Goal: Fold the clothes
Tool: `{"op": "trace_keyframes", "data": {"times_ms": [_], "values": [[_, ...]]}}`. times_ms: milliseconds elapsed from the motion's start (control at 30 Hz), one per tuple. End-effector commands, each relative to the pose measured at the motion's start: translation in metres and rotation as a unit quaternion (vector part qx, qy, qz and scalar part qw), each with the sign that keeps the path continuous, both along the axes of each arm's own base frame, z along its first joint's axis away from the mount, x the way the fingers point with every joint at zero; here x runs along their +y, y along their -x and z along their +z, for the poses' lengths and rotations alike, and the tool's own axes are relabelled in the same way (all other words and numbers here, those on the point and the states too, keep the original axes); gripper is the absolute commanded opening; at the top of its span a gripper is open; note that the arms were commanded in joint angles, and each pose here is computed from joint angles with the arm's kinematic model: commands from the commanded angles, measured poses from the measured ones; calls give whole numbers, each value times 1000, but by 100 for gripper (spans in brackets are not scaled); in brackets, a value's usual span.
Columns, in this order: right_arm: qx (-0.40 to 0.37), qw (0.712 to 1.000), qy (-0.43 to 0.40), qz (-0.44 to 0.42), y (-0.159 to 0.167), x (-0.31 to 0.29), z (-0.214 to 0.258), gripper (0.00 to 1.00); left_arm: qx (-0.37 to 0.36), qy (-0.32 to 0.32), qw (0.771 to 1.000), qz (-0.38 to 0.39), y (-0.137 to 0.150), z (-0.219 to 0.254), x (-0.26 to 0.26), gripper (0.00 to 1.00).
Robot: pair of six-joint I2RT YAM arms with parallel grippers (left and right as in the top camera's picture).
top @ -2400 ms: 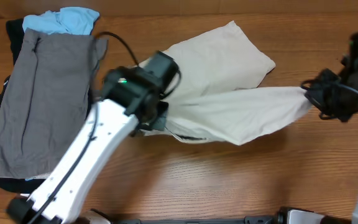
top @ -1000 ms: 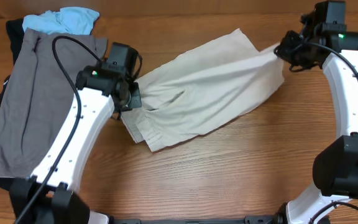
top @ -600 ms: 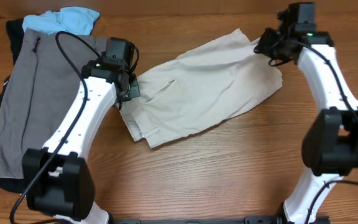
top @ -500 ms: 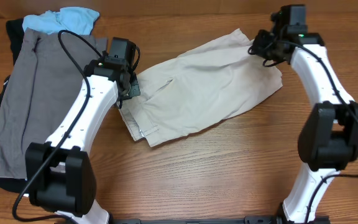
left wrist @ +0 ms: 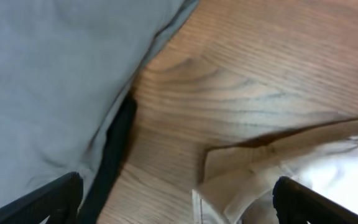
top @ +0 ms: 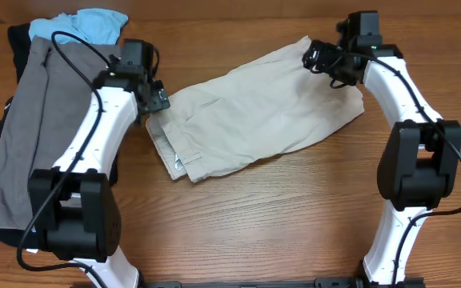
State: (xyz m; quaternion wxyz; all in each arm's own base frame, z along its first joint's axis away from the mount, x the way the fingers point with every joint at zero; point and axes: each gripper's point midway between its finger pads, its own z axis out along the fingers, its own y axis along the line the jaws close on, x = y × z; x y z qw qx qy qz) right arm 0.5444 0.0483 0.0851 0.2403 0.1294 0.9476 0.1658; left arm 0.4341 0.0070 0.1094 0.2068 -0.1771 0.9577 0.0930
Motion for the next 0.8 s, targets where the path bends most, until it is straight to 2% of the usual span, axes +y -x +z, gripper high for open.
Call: {"op": "trace_keyframes", "data": {"times_ms": [0,200,433,667,767], "values": [[-27,1000,12,-3,3,-19,47,100,2,64,996,-58,-3,35,-27,100],[44,998,31,25,37,-25,21,100,99,166,977,-95,43,1,-62,100],[64,997,32,32,47,-25,12,100,163,186,961,-126,81,-43,-69,100],[65,997,32,32,47,-25,12,100,136,178,963,-152,77,-75,-69,100],[65,997,32,32,47,-25,12,100,112,195,961,-163,71,-82,-77,100]]}}
